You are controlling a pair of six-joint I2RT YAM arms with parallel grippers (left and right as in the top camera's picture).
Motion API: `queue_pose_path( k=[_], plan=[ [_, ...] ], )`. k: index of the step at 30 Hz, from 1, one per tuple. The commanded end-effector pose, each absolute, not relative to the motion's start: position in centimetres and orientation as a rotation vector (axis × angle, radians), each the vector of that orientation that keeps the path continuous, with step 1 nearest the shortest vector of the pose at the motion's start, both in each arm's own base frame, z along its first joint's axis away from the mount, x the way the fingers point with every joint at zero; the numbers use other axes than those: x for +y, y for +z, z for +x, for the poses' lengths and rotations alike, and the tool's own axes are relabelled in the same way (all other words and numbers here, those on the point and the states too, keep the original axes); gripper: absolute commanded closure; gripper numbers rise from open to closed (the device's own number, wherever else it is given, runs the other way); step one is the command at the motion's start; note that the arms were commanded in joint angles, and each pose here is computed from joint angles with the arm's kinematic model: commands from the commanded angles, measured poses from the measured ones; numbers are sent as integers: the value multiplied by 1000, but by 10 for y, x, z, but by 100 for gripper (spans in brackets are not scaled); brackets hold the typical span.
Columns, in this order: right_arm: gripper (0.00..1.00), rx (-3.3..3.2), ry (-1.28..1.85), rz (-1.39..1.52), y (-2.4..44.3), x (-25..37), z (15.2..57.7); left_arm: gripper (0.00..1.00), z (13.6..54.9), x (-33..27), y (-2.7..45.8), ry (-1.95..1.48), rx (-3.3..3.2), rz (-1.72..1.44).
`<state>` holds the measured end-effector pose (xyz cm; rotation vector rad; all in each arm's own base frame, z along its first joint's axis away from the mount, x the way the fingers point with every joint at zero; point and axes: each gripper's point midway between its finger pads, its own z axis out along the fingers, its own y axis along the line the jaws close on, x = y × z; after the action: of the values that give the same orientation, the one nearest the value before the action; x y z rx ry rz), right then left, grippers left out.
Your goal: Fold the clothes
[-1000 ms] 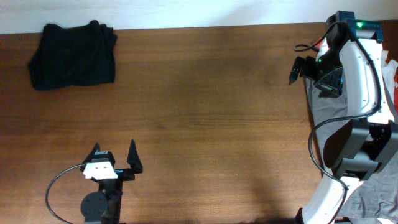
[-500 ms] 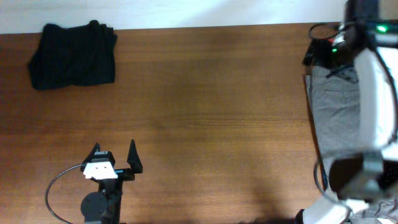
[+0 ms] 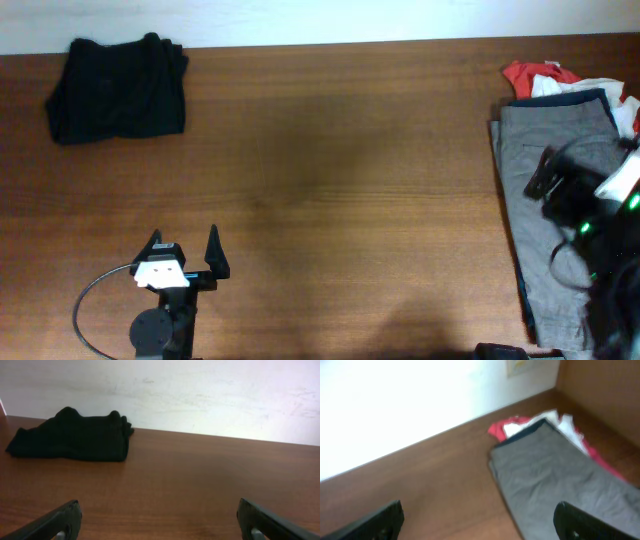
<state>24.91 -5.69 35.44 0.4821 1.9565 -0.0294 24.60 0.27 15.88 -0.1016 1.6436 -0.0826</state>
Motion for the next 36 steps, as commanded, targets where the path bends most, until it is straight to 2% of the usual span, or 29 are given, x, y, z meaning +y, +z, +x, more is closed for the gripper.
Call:
queue_pose_path(
  k=[1,7,13,26,36],
  plan=[
    [1,1827,76,397,333,-39,247,1,246,2,157,-77,1646,-84],
    [1,1585,155,226,298,-14,243,1,246,2,157,-77,1646,-84],
    [1,1496,174,199,255,-5,229,1,246,2,157,-77,1646,-84],
    [1,1507,170,208,219,-1,236,1,246,2,157,-77,1646,-84],
    [1,1393,116,136,217,0,243,1,246,2,157,-77,1646,-84]
  ],
)
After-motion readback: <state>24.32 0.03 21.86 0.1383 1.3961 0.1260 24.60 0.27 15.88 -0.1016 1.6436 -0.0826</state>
